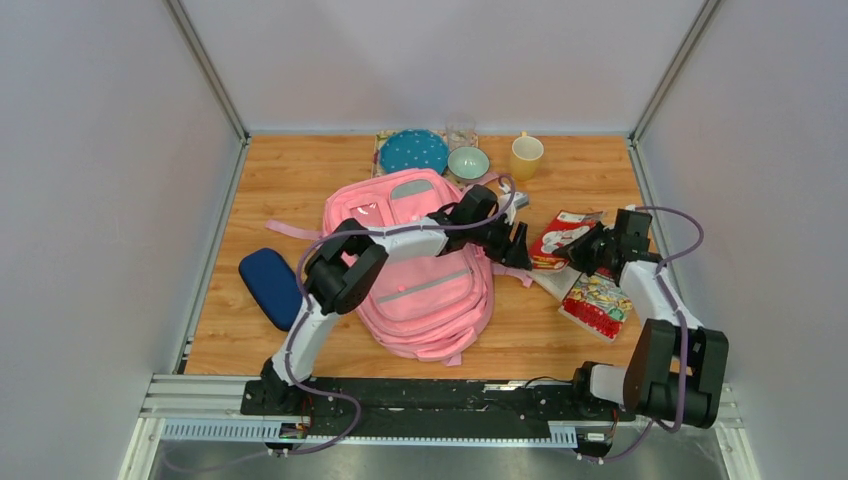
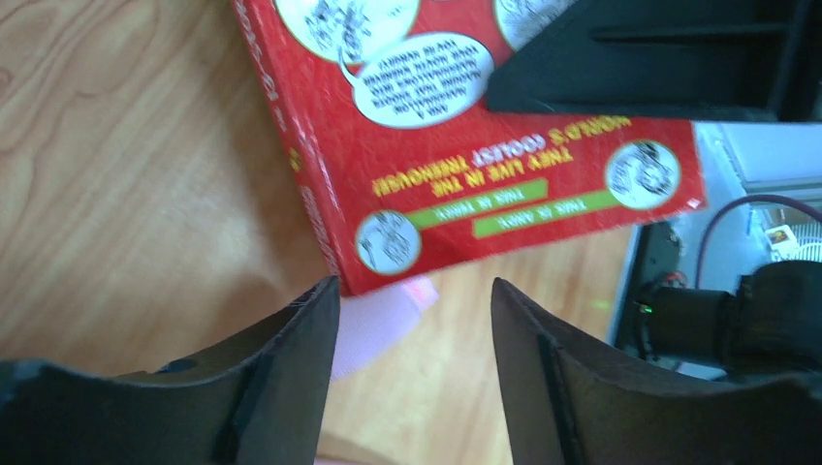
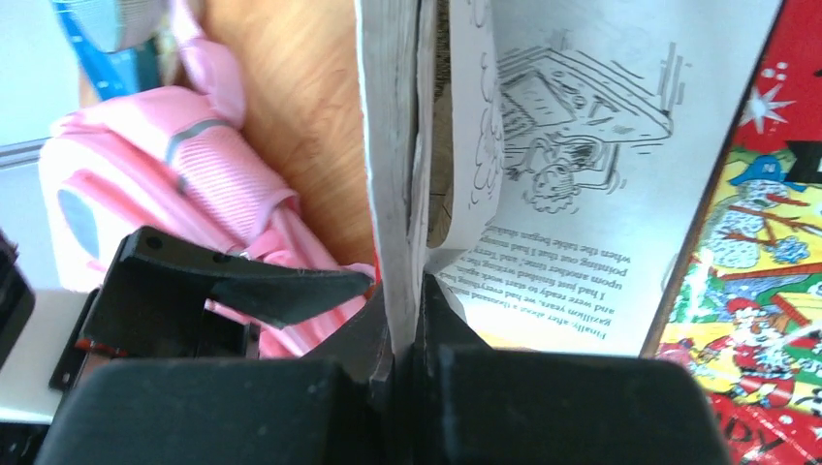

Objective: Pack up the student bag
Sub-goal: Pick up the book from the center of the board.

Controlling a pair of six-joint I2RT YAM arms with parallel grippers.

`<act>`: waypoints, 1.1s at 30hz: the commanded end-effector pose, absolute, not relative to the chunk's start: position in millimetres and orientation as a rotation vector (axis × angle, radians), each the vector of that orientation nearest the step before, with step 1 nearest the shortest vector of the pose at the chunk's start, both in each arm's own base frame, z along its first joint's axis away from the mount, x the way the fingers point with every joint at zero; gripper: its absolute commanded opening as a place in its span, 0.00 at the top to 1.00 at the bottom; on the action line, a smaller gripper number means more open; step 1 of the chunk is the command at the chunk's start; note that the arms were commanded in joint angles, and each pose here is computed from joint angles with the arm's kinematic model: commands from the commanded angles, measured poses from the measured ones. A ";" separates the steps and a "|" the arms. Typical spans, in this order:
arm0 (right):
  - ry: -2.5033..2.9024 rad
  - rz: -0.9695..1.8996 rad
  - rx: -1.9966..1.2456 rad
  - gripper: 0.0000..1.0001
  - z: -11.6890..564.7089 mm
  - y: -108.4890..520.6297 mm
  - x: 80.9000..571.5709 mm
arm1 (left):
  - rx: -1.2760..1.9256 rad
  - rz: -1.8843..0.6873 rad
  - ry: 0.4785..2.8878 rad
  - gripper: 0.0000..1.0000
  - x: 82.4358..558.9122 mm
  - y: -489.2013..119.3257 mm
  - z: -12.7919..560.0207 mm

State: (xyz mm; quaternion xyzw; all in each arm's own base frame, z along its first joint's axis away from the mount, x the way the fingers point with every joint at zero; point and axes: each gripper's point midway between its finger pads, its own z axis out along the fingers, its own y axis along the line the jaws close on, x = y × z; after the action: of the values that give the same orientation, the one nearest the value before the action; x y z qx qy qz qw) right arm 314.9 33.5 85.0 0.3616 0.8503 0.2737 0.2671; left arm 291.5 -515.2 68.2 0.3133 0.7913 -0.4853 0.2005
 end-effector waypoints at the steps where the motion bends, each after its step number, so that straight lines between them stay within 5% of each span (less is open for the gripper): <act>1: 2.169 0.838 0.808 1.00 154.1 42.6 325.7 | 0.903 -1.253 1.980 0.29 295.0 -498.3 176.2; 6: 2.109 0.993 0.694 1.00 193.5 65.6 305.8 | 0.801 -1.100 1.907 0.21 284.7 -443.1 226.6; 17: 2.059 1.346 0.271 1.00 239.3 160.9 221.3 | 0.484 -1.133 1.874 0.17 218.6 -318.7 212.5; 33: 2.055 1.552 0.063 1.00 225.5 223.6 173.8 | 0.271 -1.378 1.829 0.09 181.0 -296.8 185.8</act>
State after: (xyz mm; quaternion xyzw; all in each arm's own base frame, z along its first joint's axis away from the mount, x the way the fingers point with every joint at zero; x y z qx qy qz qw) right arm 172.9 214.6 189.0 0.0621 0.8108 0.5344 0.2304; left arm 177.8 -284.7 152.2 0.1300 0.7691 -0.4884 0.3912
